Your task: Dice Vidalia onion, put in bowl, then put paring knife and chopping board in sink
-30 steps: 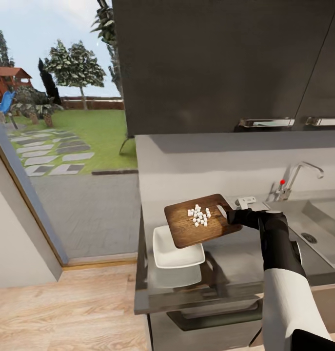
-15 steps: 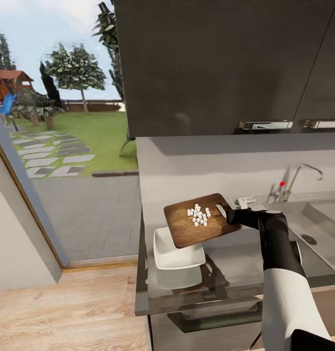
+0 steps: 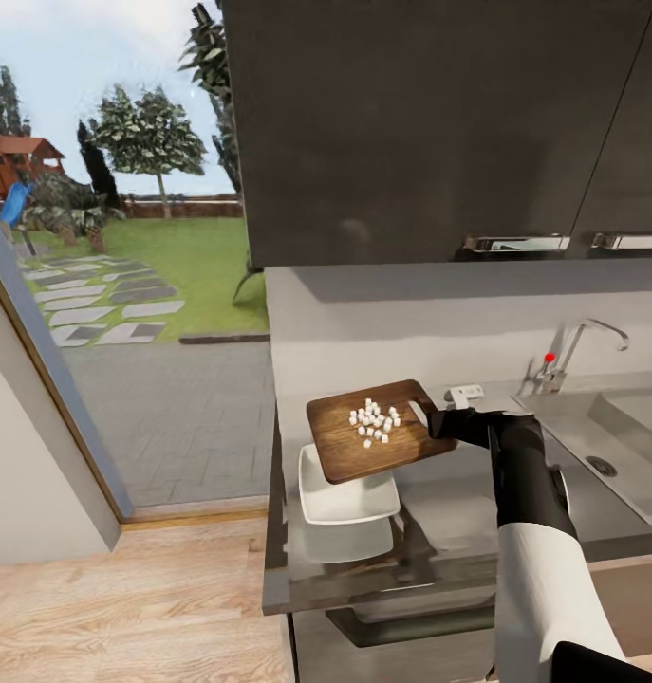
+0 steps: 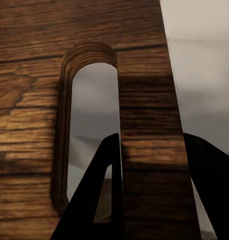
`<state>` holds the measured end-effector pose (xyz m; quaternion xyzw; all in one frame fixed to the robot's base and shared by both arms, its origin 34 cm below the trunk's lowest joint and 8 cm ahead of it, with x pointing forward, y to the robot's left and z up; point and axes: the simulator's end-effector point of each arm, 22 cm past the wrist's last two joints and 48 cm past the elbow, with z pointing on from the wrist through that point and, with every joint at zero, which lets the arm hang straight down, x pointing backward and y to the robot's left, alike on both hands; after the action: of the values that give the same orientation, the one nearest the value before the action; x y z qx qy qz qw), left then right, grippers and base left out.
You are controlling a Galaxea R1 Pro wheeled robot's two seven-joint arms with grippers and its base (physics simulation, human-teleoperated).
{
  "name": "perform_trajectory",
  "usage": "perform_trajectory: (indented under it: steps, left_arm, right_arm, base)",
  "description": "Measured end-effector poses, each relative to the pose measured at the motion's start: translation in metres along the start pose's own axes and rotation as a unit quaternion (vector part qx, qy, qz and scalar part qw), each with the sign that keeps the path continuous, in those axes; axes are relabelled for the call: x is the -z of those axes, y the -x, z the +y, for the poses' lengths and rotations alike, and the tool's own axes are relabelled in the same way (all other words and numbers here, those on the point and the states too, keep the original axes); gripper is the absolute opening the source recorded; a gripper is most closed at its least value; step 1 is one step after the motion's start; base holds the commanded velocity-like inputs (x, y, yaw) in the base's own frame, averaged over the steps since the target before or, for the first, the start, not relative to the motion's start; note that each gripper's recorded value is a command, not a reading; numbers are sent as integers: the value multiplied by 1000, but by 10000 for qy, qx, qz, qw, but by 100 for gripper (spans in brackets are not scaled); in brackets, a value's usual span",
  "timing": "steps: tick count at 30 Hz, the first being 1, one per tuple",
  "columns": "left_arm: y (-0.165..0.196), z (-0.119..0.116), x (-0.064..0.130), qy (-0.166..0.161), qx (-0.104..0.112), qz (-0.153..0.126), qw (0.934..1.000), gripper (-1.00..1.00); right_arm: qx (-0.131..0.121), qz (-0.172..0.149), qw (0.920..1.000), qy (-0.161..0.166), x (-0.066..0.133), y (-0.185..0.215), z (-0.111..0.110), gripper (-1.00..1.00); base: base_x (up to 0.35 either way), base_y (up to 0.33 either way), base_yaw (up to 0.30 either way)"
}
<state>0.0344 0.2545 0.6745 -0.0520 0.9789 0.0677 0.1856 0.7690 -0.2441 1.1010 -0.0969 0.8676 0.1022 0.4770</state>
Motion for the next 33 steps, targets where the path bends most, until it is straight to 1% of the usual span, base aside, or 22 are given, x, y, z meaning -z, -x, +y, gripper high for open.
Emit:
perform_trajectory:
  steps: [13,21,33]
  left_arm:
    - [0,0,0,-1,-1,1,10000,100]
    - [0,0,0,0,1,-6,10000,100]
    - [0,0,0,0,1,-2,10000,100]
  right_arm:
    - [-11,4,10000,7,0,0,1,-100]
    - [-1,-1,10000,-2,0,0,1,-100]
    - [4,-12,10000,1,-1,1,2,-100]
  base:
    - [1,0,0]
    - [134,56,0]
    - [14,23,0]
